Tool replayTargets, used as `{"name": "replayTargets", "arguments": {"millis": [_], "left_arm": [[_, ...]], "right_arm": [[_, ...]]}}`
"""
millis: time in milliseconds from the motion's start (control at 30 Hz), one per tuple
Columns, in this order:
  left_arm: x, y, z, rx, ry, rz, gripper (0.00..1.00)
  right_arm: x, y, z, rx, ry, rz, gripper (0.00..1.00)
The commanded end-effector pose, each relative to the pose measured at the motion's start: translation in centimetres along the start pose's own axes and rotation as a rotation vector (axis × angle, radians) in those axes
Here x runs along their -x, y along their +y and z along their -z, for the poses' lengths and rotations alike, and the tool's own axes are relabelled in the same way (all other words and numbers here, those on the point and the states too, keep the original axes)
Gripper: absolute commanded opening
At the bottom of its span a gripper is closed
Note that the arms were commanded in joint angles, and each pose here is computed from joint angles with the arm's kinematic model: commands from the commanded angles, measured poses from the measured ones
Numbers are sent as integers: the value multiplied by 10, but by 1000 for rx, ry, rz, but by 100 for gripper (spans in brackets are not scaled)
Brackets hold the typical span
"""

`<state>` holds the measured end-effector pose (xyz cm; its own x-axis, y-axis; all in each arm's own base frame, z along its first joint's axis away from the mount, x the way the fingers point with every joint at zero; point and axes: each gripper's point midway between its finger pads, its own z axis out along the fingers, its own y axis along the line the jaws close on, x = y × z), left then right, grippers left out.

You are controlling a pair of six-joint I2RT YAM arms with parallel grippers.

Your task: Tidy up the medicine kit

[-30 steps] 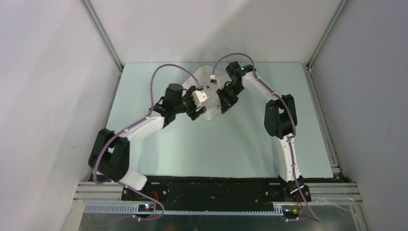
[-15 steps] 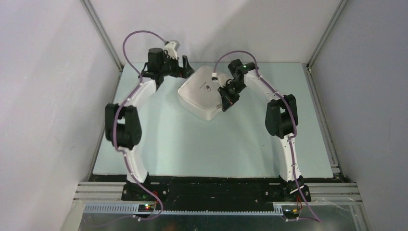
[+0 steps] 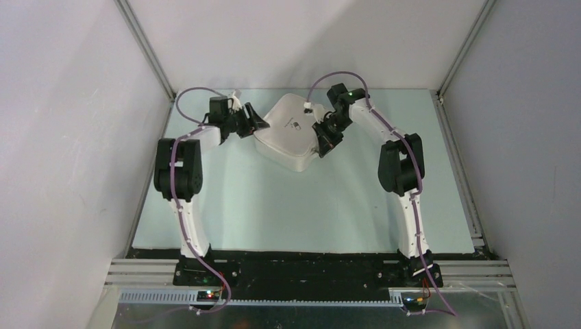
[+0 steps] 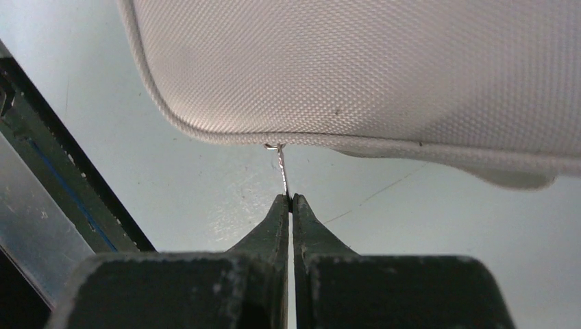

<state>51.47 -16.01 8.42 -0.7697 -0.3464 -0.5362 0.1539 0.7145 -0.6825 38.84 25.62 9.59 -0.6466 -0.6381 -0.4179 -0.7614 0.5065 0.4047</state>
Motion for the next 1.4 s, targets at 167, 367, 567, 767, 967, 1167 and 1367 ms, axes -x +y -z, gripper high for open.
{"name": "replayTargets", "arguments": {"millis": [167,367,567,767,967,1167,1367], "left_arm": [[-37,-87,72,-177,-55,-214,49],[-87,-127,95,-114,35,-638,65],[-64,-105,105,69,39,-778,77],[-34,-158,110,-75,-40,-1056,97],[-106,-199,71,-346,86,-1344,100],[-146,-202,18,-358,203,-1333,100],[-141,-168,-10,-193,222,-1340,95]], "right_arm": [[37,-46,8,-105,-132,41,0],[16,-69,11,-119,-115,93,0],[15,-82,23,-150,-138,176,0],[12,-75,35,-163,-163,213,0],[-3,-69,51,-159,-144,281,0],[-23,-75,77,-175,-155,366,0],[-38,-57,83,-136,-169,448,0]]}}
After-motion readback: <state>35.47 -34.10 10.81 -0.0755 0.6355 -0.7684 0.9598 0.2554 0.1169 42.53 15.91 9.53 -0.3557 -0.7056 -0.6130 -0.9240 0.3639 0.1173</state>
